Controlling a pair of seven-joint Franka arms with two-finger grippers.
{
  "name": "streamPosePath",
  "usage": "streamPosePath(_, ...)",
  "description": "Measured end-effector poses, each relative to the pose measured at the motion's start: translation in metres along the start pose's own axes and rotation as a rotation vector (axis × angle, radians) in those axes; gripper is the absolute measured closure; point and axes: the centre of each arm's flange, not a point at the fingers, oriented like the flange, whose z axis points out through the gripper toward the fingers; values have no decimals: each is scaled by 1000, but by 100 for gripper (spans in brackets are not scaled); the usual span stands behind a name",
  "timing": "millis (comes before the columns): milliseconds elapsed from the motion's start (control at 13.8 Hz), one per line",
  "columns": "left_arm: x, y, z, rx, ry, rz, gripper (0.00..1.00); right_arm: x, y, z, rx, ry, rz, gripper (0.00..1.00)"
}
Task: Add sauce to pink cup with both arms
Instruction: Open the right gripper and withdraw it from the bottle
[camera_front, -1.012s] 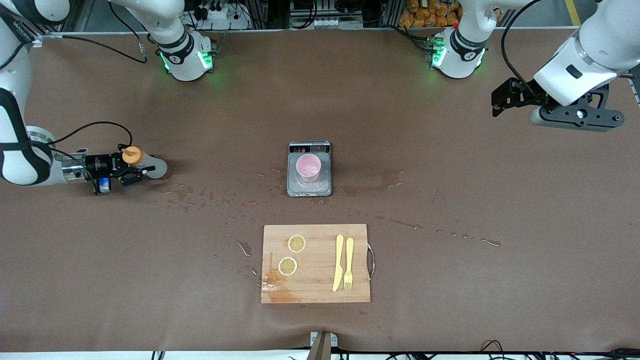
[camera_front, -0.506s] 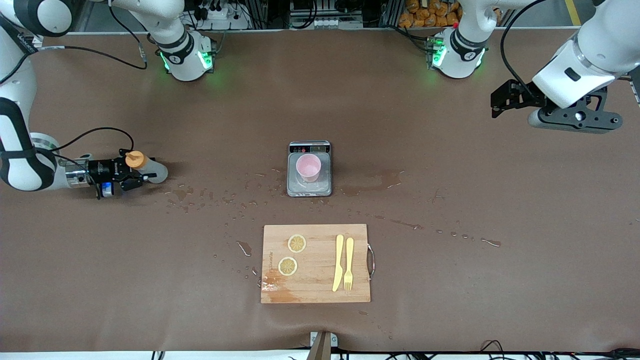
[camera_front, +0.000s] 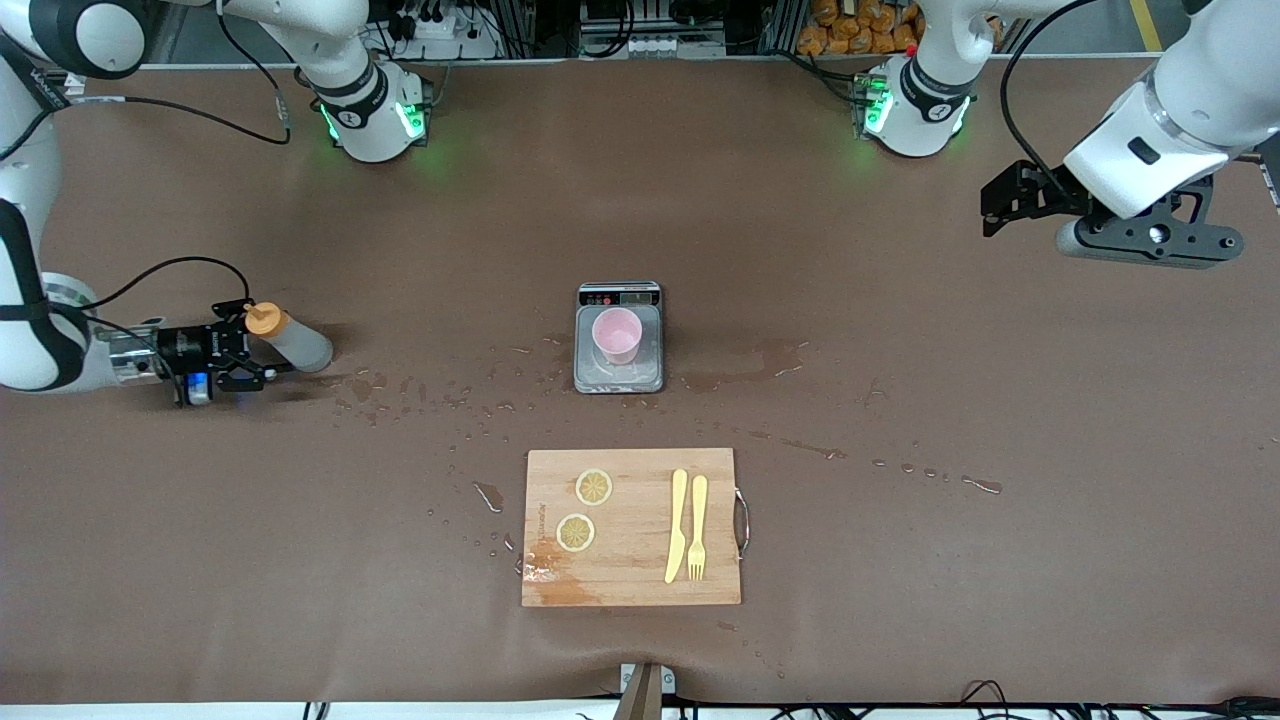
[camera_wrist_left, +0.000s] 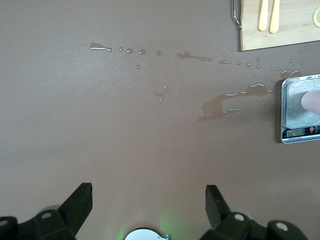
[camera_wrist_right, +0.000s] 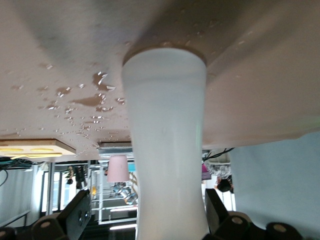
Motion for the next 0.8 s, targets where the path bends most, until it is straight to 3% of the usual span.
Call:
streamPosePath(434, 0, 0, 0, 0, 0, 0, 0, -93, -48, -62, -177, 118, -127, 0)
streamPosePath(651, 0, -1, 0, 0, 0, -1, 0, -146, -84, -50, -316, 207, -194, 0)
streamPosePath(795, 0, -2, 0, 0, 0, -4, 0, -181, -106, -38, -366, 266, -241, 0)
